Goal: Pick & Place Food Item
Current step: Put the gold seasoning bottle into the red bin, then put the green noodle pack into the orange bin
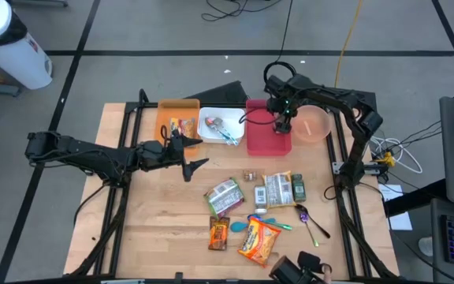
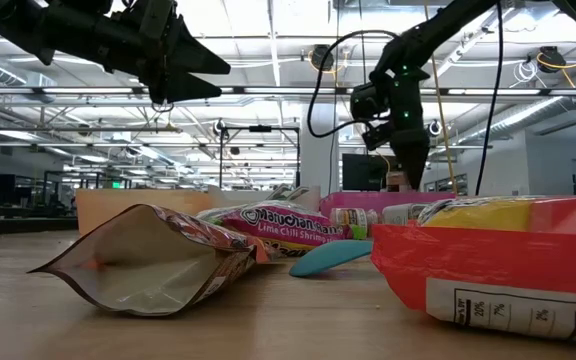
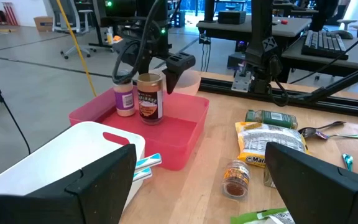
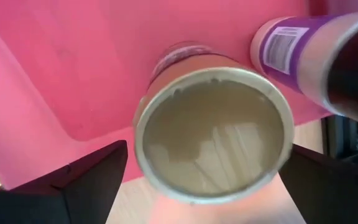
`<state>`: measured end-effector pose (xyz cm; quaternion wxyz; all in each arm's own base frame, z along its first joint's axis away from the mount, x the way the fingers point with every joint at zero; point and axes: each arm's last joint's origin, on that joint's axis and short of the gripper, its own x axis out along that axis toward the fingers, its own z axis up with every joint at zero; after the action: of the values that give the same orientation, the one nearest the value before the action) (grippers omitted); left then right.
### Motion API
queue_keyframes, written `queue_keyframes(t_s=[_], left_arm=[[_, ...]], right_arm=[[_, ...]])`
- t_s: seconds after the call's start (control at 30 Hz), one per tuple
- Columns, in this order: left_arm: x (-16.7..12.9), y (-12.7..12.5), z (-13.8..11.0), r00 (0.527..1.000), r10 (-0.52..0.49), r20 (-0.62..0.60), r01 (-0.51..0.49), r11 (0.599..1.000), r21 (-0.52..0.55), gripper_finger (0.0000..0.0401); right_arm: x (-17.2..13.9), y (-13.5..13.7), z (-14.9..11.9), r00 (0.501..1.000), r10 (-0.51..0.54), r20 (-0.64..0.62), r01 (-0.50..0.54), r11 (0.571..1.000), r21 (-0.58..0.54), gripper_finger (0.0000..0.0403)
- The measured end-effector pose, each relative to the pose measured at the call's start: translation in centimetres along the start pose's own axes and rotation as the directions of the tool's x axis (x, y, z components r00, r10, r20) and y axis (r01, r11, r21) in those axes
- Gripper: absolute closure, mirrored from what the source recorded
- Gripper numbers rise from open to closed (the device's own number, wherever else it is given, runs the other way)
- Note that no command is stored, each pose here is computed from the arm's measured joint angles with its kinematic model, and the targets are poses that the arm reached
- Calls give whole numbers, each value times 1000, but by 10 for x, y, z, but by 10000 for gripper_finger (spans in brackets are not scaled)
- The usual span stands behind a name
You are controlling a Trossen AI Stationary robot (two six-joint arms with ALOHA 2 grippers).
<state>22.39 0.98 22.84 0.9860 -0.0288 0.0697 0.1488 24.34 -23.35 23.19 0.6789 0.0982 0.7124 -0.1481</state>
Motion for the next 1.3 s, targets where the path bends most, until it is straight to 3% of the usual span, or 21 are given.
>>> queue_keyframes(t_s=[0.43, 0.57, 0.67, 0.8, 0.97, 1.23, 1.3], left_arm=[[0, 0, 0, 1000, 1, 0, -1, 1000, 0, 36], [0, 0, 0, 1000, 1, 1, -1, 1000, -6, 36], [0, 0, 0, 1000, 1, 2, -1, 999, -35, 36], [0, 0, 2, 1000, 1, 18, 1, 997, -79, 36], [-2, -3, 11, 994, -14, 111, 30, 989, -142, 36], [-14, -17, 27, 967, -83, 242, 96, 995, -42, 36], [-19, -20, 30, 960, -81, 269, 93, 995, -32, 36]], right_arm=[[-45, 2, -21, 983, -151, 106, 149, 988, 30, 6], [-63, 9, -28, 967, -176, 185, 154, 980, 126, 6], [-75, 17, -32, 957, -129, 262, 76, 976, 203, 7], [-89, 26, -34, 922, -31, 386, -41, 983, 177, 7], [-97, 32, -29, 884, -51, 465, -73, 967, 245, 7], [-102, 40, -14, 814, -71, 576, -169, 921, 351, 6], [-98, 50, -7, 782, -59, 620, -175, 935, 309, 7]])
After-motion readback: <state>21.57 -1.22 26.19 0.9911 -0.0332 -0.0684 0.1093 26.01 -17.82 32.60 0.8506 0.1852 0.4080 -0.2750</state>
